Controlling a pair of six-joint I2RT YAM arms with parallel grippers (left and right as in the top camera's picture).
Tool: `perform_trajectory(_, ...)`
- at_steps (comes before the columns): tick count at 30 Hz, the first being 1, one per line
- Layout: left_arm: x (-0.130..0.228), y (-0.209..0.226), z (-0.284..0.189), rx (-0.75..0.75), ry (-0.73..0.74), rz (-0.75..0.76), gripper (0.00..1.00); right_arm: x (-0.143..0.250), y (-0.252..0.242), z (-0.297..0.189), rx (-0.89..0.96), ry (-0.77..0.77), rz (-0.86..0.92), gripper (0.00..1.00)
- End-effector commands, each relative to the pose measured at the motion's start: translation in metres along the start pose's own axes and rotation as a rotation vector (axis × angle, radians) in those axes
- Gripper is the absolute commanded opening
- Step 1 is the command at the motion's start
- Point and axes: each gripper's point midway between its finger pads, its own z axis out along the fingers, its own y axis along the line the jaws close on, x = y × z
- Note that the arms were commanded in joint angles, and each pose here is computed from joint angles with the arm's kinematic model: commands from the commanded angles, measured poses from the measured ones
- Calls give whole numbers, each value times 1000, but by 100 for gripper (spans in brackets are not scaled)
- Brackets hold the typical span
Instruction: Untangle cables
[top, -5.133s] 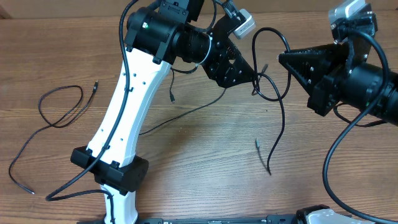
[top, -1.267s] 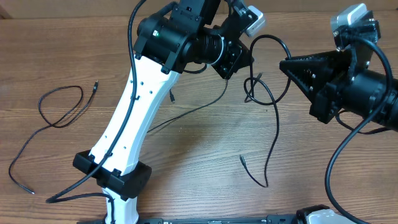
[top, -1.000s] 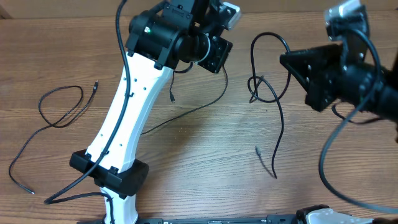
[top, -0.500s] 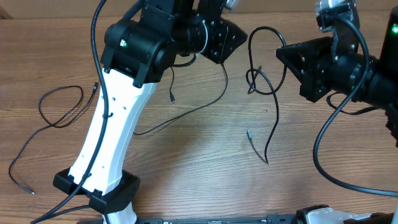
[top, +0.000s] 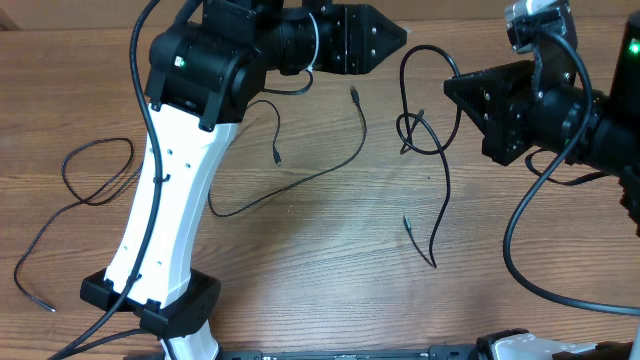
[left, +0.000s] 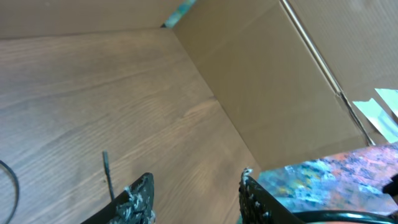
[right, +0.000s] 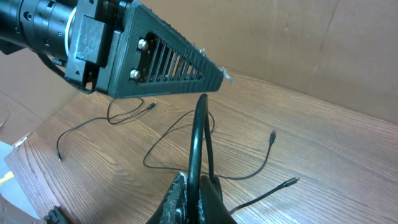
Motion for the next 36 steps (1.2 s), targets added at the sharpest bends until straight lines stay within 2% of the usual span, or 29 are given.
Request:
perform_trajectory(1,6,-11,-4,32,20,-18,45,-3,3,-5,1,-20,-47,4)
perform_trajectory(9,8,-9,-4,25,31,-30,49,-17,-10,4,45,-53,-68,4)
perform_trajectory(15,9,-15,-4,58,31,184,49,-28,-20,11,80,-86,-41,4)
perform_trajectory(19,12,-12,-5,50,41,230,50,-31,-36,12,165,-89,-40,4)
perform_trajectory(24,10,-13,-5,53,34,260,59,-30,-46,10,218,-85,-33,4)
perform_trajectory(36,7,-7,-7,36,27,283,72,-25,-69,1,273,-78,11,4)
